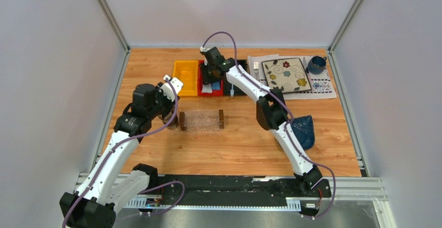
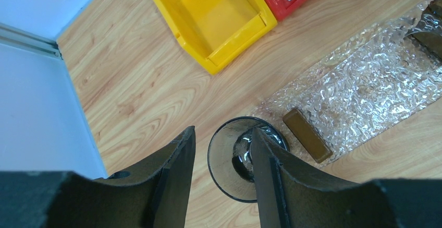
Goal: Prepare toiletry sets of a toothbrush and toothpaste on the tray
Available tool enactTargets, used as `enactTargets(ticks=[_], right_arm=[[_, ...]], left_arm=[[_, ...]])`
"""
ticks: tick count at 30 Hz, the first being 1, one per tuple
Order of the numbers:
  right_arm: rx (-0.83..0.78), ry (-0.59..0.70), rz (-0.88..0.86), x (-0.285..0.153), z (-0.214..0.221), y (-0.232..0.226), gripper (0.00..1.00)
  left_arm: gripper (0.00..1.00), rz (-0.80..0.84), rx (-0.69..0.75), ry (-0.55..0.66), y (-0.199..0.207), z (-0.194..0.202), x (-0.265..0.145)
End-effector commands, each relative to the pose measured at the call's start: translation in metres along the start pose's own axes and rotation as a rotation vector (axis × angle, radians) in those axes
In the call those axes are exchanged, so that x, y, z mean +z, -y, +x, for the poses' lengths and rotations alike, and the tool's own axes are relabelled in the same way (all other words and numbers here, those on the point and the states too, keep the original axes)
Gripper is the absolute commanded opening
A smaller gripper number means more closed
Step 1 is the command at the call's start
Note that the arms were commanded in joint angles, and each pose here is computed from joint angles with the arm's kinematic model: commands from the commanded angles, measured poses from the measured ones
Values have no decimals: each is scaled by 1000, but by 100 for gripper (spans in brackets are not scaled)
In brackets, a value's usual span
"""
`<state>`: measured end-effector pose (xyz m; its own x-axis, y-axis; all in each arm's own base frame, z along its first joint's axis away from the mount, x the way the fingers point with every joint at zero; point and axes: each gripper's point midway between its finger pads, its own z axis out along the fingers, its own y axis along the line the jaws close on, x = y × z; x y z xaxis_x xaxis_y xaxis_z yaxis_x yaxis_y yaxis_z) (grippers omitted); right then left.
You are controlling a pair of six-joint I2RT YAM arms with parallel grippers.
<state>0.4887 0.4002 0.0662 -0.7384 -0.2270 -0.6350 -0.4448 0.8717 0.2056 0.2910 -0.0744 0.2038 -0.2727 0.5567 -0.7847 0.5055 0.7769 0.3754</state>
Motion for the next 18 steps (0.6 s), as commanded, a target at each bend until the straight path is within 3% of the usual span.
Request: enactTargets(ticks=[1,11,18], right_arm=[[12,-63,35,-3,13,14,24],[12,-47,38,-7,7,14,0],[7,-10,40,-21,-8,13,0]], left_arm=[[52,-3,11,46,-3,-13,1],[52,-5,18,46,-4,-14,-1],[52,-5,20,46,-5,-15,-1]])
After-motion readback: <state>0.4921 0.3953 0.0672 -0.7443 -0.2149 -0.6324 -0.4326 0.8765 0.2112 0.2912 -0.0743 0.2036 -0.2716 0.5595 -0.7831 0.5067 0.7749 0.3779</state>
